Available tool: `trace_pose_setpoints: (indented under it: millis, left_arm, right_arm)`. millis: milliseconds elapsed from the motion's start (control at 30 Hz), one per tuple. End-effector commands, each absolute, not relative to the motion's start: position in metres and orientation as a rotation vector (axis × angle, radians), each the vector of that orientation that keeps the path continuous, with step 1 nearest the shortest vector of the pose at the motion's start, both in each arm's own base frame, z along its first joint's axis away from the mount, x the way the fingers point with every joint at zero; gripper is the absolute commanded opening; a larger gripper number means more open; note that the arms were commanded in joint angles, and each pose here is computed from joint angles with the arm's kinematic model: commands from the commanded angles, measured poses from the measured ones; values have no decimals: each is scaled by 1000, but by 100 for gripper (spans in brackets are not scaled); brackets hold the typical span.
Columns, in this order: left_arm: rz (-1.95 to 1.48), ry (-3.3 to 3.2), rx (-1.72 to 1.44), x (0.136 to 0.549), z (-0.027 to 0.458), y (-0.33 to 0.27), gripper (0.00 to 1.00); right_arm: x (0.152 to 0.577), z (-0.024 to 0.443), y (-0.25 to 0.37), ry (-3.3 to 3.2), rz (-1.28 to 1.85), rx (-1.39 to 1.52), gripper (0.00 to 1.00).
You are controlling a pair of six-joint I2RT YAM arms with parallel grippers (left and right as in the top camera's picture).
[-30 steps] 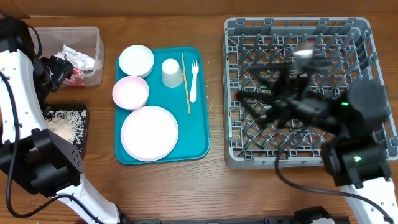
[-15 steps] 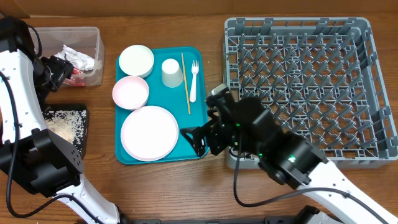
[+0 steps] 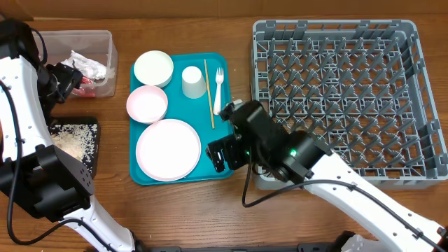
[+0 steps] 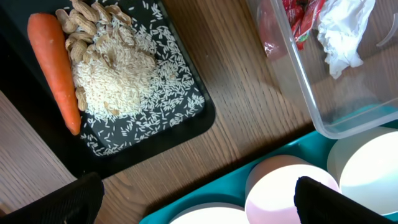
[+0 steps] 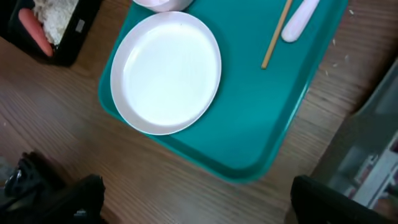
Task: Sort waste into correct bins and load items into the dishwasher rack
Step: 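Swing the right gripper from the rack toward the white plate, then grip the white plate rim with the right gripper and lift it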
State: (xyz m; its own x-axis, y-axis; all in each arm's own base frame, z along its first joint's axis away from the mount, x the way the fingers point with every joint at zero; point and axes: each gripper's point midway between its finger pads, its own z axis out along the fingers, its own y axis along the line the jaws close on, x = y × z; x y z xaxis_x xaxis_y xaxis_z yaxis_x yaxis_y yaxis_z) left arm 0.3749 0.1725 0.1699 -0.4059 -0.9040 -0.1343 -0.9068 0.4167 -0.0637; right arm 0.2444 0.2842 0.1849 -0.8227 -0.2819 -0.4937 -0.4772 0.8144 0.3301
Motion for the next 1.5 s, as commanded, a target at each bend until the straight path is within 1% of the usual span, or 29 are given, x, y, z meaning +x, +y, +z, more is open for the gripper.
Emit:
trace_pose_setpoints:
  millis: [0, 333, 467, 567, 667, 767, 833, 867, 967, 1033, 1267, 1467]
  left_arm:
    - [43, 2511, -1635, 375, 168, 173, 100]
    - [43, 2511, -1635, 375, 168, 173, 100]
    - [43, 2511, -1635, 375, 168, 173, 100]
    - [43, 2511, -1635, 375, 168, 173, 100]
    - [43, 2511, -1635, 375, 168, 173, 100]
    - [43, 2511, -1635, 375, 168, 173, 100]
    - [44, 2510, -1635, 375, 168, 173, 100]
    - [43, 2511, -1635, 375, 168, 173, 100]
    - [43, 2511, -1635, 375, 168, 173, 100]
    - [43, 2511, -1635, 375, 168, 173, 100]
    - [43, 2511, -1635, 375, 168, 173, 100]
    - [43, 2511, -1635, 375, 168, 173, 100]
  right_arm:
    - [253, 209, 294, 2567, 620, -570, 100]
    - [257, 213, 297, 2542, 639, -564, 100]
    - [260, 217, 314, 2493, 724, -595, 100]
    - [266, 210, 325, 2486, 745, -604, 100]
    - [275, 190, 339, 2499, 739, -614, 100]
    - [286, 166, 351, 2517, 731, -618, 93]
    - [290, 149, 361, 2532, 738, -628, 86]
    - [294, 132, 367, 2551, 732, -635, 82]
    - [300, 104, 372, 2582, 697, -634, 80]
    - [306, 88, 370, 2601, 647, -610, 76]
    - [324, 55, 359, 2640, 493, -489, 73]
    - [325, 20, 361, 2692, 470, -462, 70]
